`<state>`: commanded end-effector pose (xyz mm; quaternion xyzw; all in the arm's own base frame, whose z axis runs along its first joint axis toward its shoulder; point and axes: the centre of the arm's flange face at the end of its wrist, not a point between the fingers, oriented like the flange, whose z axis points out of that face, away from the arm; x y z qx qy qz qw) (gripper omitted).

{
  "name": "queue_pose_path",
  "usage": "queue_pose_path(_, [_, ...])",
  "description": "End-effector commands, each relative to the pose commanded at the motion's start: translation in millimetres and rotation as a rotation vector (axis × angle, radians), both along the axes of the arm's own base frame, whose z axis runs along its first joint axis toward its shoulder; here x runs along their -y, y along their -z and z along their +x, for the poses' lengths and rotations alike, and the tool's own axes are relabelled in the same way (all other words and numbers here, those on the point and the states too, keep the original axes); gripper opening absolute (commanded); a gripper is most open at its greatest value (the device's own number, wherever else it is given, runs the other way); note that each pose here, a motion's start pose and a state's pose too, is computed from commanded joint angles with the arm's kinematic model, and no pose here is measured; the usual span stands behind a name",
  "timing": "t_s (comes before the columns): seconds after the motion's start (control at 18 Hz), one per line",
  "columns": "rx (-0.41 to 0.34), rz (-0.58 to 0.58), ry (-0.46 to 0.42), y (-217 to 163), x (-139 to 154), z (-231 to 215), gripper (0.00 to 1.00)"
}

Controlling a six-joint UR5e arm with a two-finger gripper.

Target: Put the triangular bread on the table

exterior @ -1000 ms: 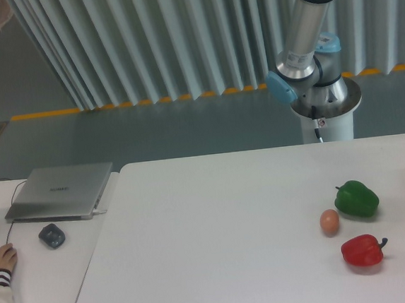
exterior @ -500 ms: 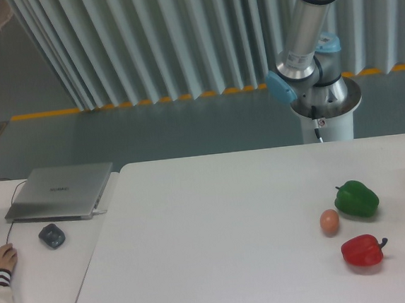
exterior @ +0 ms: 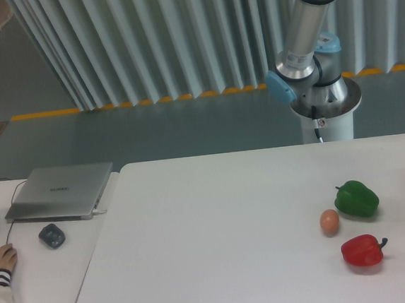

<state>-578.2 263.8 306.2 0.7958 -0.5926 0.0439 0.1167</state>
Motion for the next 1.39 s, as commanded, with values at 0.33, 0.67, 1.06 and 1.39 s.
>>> queue_pose_path(0.33, [0.008,-0.005,-0.046,-8,-1,-2,0.18])
queue_pose_path(0.67, [0.057,0.006,-0.086,-30,-4,2,0.18])
queue_pose_path(1.06, [0.115,0.035,-0.180,-72,-24,28,0.18])
queue_pose_path(1.39, [0.209,0.213,-0.409,-97,-74,73,0.18])
